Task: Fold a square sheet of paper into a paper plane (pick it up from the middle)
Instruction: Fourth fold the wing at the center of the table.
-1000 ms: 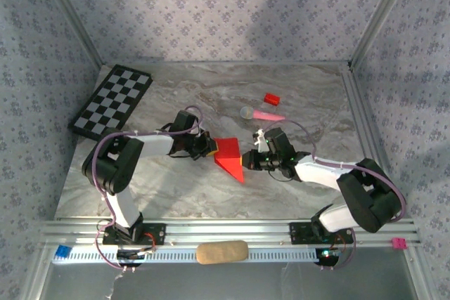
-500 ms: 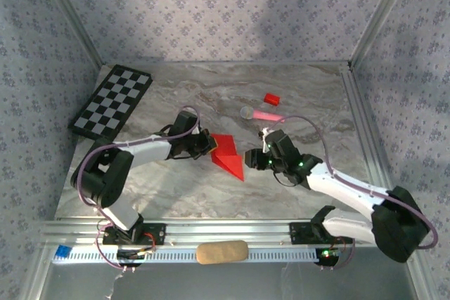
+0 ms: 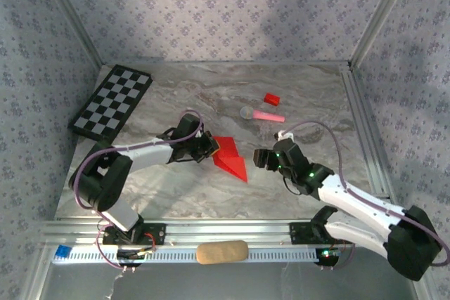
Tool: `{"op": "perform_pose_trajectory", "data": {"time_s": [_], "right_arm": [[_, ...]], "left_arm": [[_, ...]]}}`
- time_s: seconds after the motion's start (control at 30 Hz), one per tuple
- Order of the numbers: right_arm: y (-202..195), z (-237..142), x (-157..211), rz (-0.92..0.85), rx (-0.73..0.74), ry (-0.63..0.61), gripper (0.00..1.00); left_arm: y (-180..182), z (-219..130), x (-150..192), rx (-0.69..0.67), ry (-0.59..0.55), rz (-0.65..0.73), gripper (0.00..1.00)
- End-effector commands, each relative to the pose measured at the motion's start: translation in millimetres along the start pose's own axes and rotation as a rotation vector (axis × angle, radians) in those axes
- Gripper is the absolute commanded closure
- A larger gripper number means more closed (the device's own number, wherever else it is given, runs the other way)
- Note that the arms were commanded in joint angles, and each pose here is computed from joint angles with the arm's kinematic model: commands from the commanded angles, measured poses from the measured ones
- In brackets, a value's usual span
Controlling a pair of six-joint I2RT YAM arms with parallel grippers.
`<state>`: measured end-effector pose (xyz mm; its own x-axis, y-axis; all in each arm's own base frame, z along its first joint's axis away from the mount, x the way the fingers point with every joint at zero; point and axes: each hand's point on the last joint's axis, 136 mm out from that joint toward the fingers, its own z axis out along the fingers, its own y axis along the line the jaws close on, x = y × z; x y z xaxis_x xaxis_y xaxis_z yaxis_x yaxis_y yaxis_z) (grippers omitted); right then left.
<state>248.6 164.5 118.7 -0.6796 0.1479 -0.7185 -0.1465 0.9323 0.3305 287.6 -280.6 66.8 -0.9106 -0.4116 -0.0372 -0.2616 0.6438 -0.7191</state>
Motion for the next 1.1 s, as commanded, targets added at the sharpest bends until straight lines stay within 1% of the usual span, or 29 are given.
{"op": "perform_pose_trajectory", "data": {"time_s": [0.0, 0.07, 0.1, 0.17, 0.2, 0.3, 0.4, 0.47, 0.57, 0.63, 0.7, 0.83, 0.97, 1.07], "right_arm": [[-8.0, -3.3, -2.1, 0.093, -0.012, -0.048, 0.19], [-5.4, -4.4, -2.4, 0.115, -0.058, -0.055, 0.2], [-0.4, -5.1, -1.6, 0.114, -0.103, -0.04, 0.21], [11.3, -6.3, 4.2, 0.046, -0.181, 0.005, 0.22], [15.7, -6.2, 6.8, 0.009, -0.201, 0.02, 0.25], [23.2, -2.6, 14.8, -0.081, -0.212, 0.028, 0.29], [38.0, -1.2, 27.4, -0.295, -0.215, -0.02, 0.32], [41.1, 0.4, 33.0, -0.438, -0.158, -0.057, 0.34], [53.5, 6.2, 49.4, -0.637, -0.16, -0.04, 0.39], [58.5, 13.8, 55.8, -0.711, -0.13, -0.024, 0.43], [68.9, 20.9, 63.0, -0.783, -0.136, -0.013, 0.47], [84.8, 34.1, 72.2, -0.867, -0.125, -0.023, 0.55], [94.4, 42.1, 80.2, -0.894, -0.151, -0.018, 0.56], [93.7, 47.0, 84.0, -0.922, -0.136, 0.001, 0.56]], "left_arm": [[-12.0, -9.5, -2.4, 0.033, -0.028, -0.006, 0.98], [-12.9, -10.8, -2.7, 0.038, -0.032, -0.015, 0.97], [-13.9, -11.4, -2.2, 0.047, -0.035, -0.02, 0.97], [-16.0, -12.3, -2.4, 0.061, -0.04, -0.032, 0.95], [-15.1, -11.6, -1.5, 0.057, -0.038, -0.034, 0.95], [-14.2, -10.2, 0.1, 0.053, -0.03, -0.038, 0.95], [-16.2, -8.9, 2.0, 0.06, -0.024, -0.041, 0.94], [-17.3, -9.1, 2.3, 0.062, -0.024, -0.039, 0.94], [-16.2, -9.7, 2.4, 0.058, -0.026, -0.04, 0.94], [-15.6, -10.1, 2.3, 0.056, -0.028, -0.041, 0.94], [-16.4, -10.4, 2.4, 0.058, -0.027, -0.045, 0.93], [-18.8, -10.6, 2.1, 0.066, -0.026, -0.04, 0.92], [-16.1, -9.9, 3.0, 0.06, -0.023, -0.045, 0.92], [-17.5, -11.0, 2.9, 0.06, -0.023, -0.04, 0.91]]}}
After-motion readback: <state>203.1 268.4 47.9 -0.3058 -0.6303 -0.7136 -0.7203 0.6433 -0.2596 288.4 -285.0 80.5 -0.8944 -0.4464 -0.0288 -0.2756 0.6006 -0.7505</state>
